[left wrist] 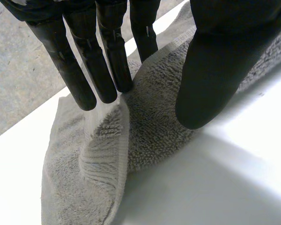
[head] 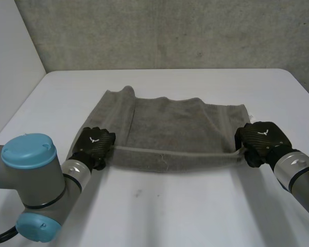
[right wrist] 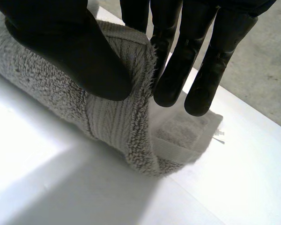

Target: Fold the towel.

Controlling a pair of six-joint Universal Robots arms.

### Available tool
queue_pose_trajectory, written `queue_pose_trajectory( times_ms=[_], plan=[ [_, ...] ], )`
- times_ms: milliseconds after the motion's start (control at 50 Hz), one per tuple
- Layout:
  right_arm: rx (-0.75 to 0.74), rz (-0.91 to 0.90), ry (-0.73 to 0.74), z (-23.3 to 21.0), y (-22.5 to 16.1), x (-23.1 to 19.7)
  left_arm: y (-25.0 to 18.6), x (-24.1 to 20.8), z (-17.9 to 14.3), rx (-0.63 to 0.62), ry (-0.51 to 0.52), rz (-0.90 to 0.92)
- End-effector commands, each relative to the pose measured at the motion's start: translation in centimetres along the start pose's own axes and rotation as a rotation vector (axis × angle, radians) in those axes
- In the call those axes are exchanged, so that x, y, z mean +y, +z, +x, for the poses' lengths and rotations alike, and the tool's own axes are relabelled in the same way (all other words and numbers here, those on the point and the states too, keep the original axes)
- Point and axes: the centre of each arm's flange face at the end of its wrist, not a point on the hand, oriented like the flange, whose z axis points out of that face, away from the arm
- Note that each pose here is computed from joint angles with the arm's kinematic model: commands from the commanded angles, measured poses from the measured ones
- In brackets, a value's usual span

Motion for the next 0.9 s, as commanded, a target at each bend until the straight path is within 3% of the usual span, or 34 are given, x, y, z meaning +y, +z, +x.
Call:
queue_pose_trajectory(
  times_ms=[20,300,900],
  plan=[
    [0.031,-0.002,0.017,1.0,0.3,0.1,0.3,0.4,-0.4,-0.012,-0.002,-0.012],
    [0.027,-0.008,0.017,0.9,0.3,0.4,0.1,0.0,-4.2,-0.109,-0.031,-0.026],
    [0.03,-0.007,0.016,1.0,0.4,0.5,-0.1,1.6,-4.1,-0.093,-0.039,-0.086]
  ],
)
